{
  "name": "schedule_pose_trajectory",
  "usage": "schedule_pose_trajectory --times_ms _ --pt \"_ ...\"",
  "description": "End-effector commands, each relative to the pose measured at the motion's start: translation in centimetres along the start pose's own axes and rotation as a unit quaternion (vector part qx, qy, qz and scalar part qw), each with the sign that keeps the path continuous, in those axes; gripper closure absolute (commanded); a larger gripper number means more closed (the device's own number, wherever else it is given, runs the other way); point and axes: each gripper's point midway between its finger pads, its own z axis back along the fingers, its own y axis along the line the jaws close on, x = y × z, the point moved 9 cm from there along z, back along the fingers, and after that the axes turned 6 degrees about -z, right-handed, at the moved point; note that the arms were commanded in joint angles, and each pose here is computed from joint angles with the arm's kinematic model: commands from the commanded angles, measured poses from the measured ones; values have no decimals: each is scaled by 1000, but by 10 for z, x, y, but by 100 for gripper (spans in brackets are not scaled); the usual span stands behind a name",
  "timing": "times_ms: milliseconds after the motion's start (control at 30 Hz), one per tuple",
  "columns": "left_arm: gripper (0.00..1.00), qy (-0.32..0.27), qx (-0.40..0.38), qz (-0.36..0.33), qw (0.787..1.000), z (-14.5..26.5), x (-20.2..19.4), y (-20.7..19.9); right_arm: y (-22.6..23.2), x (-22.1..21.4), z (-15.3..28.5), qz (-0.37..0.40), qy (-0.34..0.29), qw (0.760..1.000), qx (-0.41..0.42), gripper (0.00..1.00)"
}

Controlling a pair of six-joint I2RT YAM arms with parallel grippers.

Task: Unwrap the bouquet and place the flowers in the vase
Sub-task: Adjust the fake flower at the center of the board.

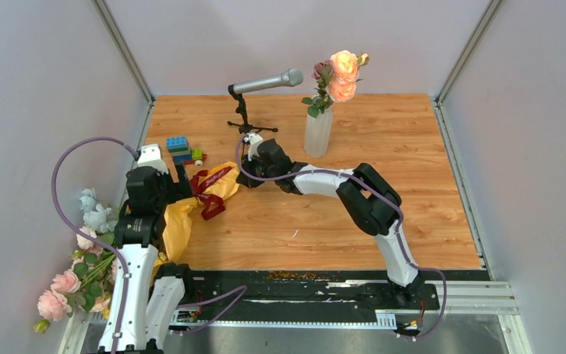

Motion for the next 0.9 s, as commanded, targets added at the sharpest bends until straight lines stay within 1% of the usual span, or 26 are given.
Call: schedule_pose_trajectory --times_ms 0,200,300,433,500,533,567,633,700,767,867 --pt "0 -21 -26 -12 999 -1 5 -4 19 23 30 -16 -80 996 -27 100" --pt "0 -28 -73 -19 997 -1 5 -14 21 -18 67 -43 -69 994 -77 100" --pt "0 -31 -97 -23 995 -1 5 -19 26 -36 87 -53 -67 993 -81 100" --pt "0 -33 -110 -27 993 0 5 -23 33 -55 110 -53 -52 995 -70 99" --pt "0 -34 -110 -28 993 1 5 -23 36 -57 123 -41 -50 996 -61 88" --pt "0 -35 -107 -29 993 2 5 -22 37 -56 130 -26 -51 997 -59 75" --pt "1 -39 -100 -29 994 4 6 -21 39 -53 136 -6 -52 997 -57 68" --pt "1 -49 -83 -25 995 7 8 -18 44 -42 150 45 -53 996 -55 59" --pt "0 -57 -60 -20 996 9 9 -13 46 -32 160 109 -47 991 -54 48" --pt "0 -52 -25 -13 998 10 8 -7 51 -22 162 159 -31 987 -24 36" --pt "0 -53 -10 -11 999 11 9 -5 60 -9 154 223 -13 974 25 25"
